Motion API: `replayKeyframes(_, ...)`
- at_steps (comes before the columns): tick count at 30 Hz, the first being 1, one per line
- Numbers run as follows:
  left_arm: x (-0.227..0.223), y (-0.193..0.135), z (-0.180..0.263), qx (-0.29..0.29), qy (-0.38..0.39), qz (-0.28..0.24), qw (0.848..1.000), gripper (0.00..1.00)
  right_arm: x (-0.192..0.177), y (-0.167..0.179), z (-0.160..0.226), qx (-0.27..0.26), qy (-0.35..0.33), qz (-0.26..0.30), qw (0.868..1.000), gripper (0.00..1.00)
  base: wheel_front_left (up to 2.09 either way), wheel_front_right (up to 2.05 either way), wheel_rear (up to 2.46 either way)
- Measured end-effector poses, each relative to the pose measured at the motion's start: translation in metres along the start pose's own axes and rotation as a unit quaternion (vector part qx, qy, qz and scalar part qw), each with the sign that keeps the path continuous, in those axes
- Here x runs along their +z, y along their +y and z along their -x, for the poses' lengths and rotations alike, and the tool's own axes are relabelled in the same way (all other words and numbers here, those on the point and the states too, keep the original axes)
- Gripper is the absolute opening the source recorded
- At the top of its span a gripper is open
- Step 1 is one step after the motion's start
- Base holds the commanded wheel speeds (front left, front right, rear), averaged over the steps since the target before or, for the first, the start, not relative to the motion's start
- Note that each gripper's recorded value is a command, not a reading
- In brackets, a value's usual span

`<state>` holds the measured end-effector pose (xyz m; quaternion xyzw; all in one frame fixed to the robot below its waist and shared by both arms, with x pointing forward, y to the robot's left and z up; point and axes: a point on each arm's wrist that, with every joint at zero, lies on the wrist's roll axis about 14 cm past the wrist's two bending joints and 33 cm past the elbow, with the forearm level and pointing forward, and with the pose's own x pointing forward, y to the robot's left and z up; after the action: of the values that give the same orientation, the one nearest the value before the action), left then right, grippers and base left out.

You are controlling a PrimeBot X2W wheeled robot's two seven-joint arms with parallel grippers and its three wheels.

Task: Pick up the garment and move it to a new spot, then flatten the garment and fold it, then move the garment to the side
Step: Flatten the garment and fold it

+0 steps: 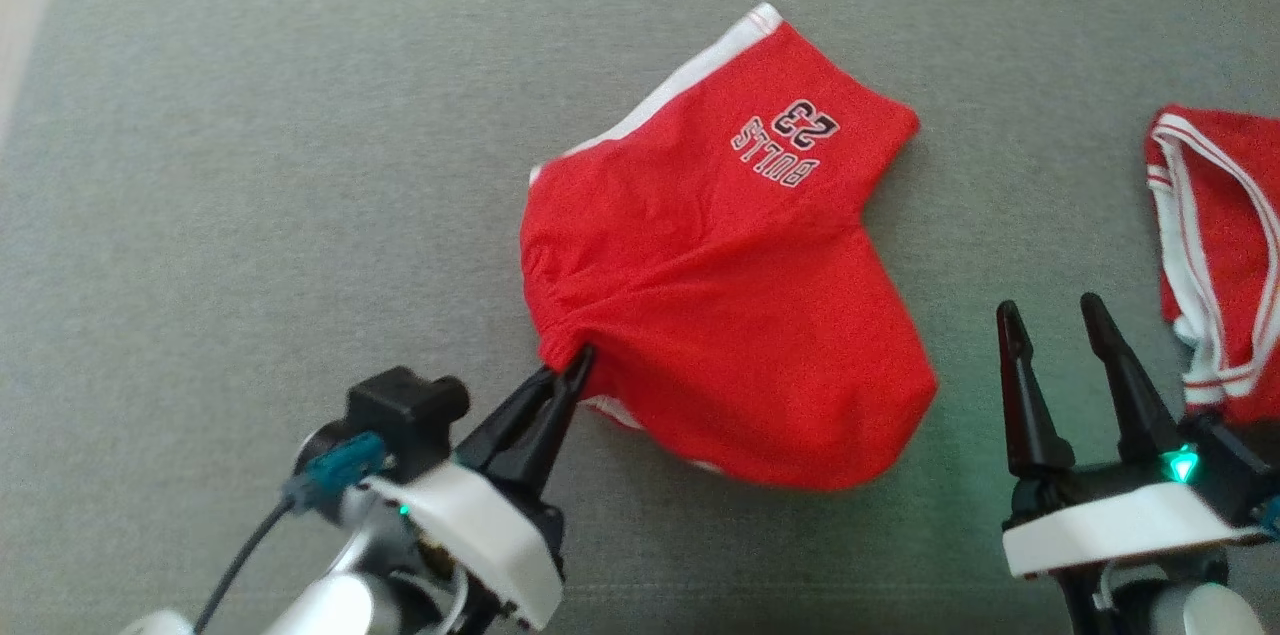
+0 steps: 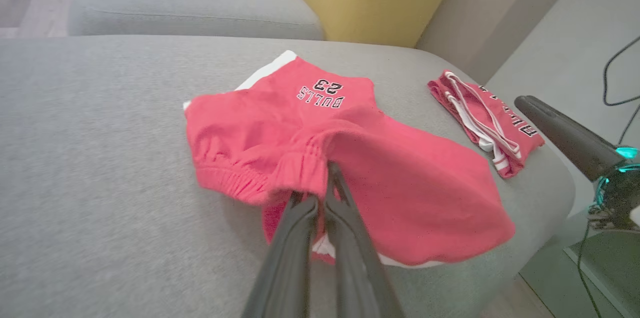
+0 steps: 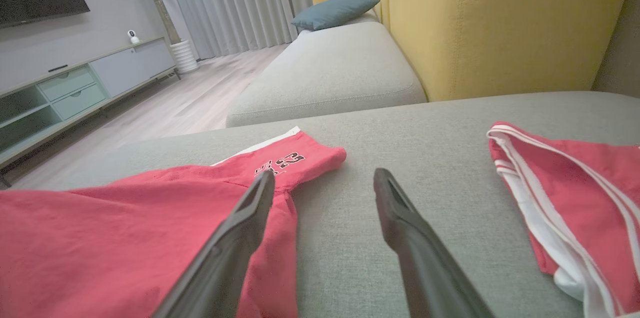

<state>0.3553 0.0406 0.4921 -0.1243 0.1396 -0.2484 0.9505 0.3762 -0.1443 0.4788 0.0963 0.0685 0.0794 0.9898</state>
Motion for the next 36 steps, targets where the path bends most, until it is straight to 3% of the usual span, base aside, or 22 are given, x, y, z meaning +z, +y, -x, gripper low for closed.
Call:
replayKeyframes(5,0.012,0.018,0.025,0.049,-0.005,0.001,0.999,0.0,-0.004,0.013,-0.005,0.021,0.008,-0.002,1.0,1.0,0.0,0.0,0.0)
replayKeyframes(11,0.011,0.038,0.024,0.079,-0.002,0.012,0.997,0.0,-0.006,0.013,-0.005,0.022,0.013,-0.002,1.0,1.0,0.0,0.0,0.0)
replayKeyframes(29,-0.033,0.094,-0.066,0.098,0.075,0.027,0.992,0.0,-0.013,-0.025,0.008,-0.043,0.028,-0.006,0.999,1.0,0.0,0.0,0.0)
replayKeyframes(30,-0.036,0.095,-0.068,0.099,0.077,0.026,0.992,0.26,-0.013,-0.027,0.009,-0.047,0.029,-0.006,0.998,1.0,0.0,0.0,0.0)
replayKeyframes(31,-0.038,0.096,-0.069,0.099,0.079,0.026,0.992,0.69,-0.014,-0.029,0.01,-0.049,0.029,-0.005,0.998,1.0,0.0,0.0,0.0)
replayKeyframes(32,-0.041,0.097,-0.069,0.1,0.08,0.026,0.991,1.0,-0.014,-0.03,0.01,-0.051,0.029,-0.005,0.998,1.0,0.0,0.0,0.0)
replayKeyframes(36,-0.04,0.099,-0.066,0.107,0.067,0.022,0.992,1.0,-0.009,-0.031,0.008,-0.05,0.022,-0.003,0.998,1.0,0.0,0.0,0.0)
